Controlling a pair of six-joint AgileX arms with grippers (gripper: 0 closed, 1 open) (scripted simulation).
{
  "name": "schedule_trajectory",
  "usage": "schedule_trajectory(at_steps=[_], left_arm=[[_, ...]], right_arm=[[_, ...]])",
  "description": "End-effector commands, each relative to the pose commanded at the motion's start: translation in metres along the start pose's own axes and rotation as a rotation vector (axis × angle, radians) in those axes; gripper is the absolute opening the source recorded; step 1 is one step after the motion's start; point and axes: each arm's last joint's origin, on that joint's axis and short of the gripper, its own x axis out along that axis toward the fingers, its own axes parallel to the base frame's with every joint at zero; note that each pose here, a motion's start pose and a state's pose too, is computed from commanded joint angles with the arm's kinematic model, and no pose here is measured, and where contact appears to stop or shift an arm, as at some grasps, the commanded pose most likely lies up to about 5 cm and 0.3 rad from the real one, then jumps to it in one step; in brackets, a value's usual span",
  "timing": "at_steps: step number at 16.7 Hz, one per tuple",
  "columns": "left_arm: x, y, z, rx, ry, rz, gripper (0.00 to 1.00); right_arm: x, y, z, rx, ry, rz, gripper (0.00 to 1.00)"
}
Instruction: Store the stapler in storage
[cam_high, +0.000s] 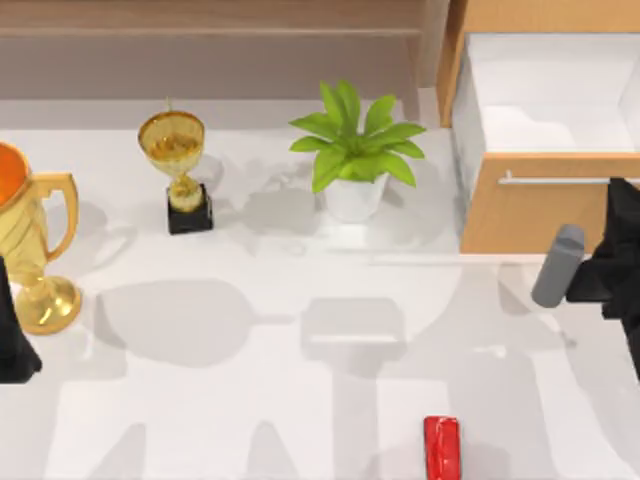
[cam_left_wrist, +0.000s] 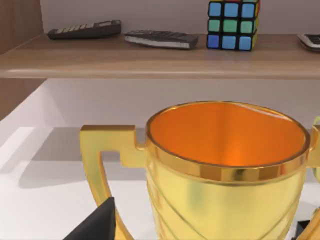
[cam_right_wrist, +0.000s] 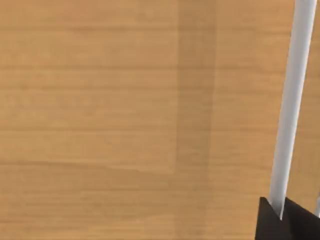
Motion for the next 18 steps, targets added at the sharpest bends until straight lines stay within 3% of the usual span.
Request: schedule_trajectory(at_steps=[12, 18], left_arm=[[0.0, 0.0, 0.0, 0.0, 0.0, 0.0, 1.0], [0.0, 0.0, 0.0, 0.0, 0.0, 0.0, 1.0]], right_arm=[[0.0, 0.0, 0.0, 0.0, 0.0, 0.0, 0.98], [0.0, 0.0, 0.0, 0.0, 0.0, 0.0, 1.0]])
